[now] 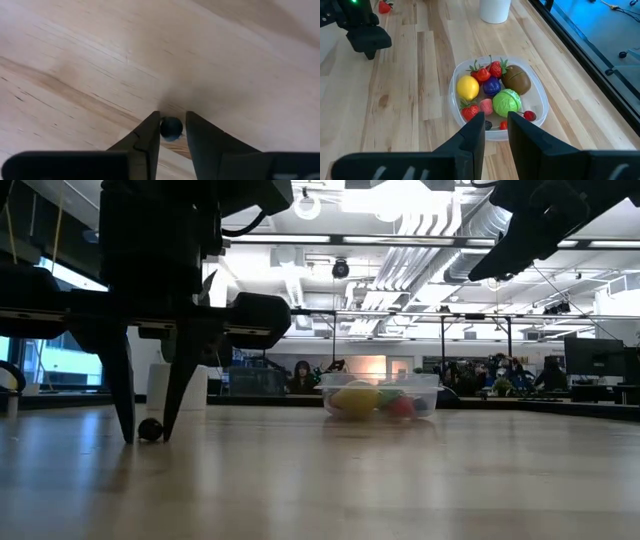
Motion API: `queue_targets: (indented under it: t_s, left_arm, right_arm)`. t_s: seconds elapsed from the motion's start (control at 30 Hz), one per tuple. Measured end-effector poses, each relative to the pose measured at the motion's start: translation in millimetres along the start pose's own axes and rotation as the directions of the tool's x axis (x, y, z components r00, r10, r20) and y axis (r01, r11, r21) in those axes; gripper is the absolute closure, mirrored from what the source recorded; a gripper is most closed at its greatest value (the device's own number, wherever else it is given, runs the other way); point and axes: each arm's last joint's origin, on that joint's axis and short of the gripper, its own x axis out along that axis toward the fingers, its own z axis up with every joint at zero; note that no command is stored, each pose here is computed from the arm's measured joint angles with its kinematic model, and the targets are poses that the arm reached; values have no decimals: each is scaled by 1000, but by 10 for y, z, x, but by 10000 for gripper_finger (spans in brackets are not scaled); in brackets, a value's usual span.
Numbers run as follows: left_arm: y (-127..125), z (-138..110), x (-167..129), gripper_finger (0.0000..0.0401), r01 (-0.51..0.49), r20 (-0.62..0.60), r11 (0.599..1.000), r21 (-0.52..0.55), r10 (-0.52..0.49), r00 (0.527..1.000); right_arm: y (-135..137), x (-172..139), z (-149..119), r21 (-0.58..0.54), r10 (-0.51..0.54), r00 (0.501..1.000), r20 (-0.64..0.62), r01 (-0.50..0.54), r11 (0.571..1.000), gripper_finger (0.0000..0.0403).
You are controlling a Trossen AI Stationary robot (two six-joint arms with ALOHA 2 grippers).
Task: Pick and placing Produce into tupperware
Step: Put the blueberry into the transparent bin
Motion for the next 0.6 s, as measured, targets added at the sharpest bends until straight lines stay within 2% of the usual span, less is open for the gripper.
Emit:
queue_targets:
  t_s: [0.6]
  left_arm:
    - [1,-2,1,323,-8,-9,1000,-13,7,1000]
  right_arm:
    - [0,0,0,0,0,1000,0,0,1000,329]
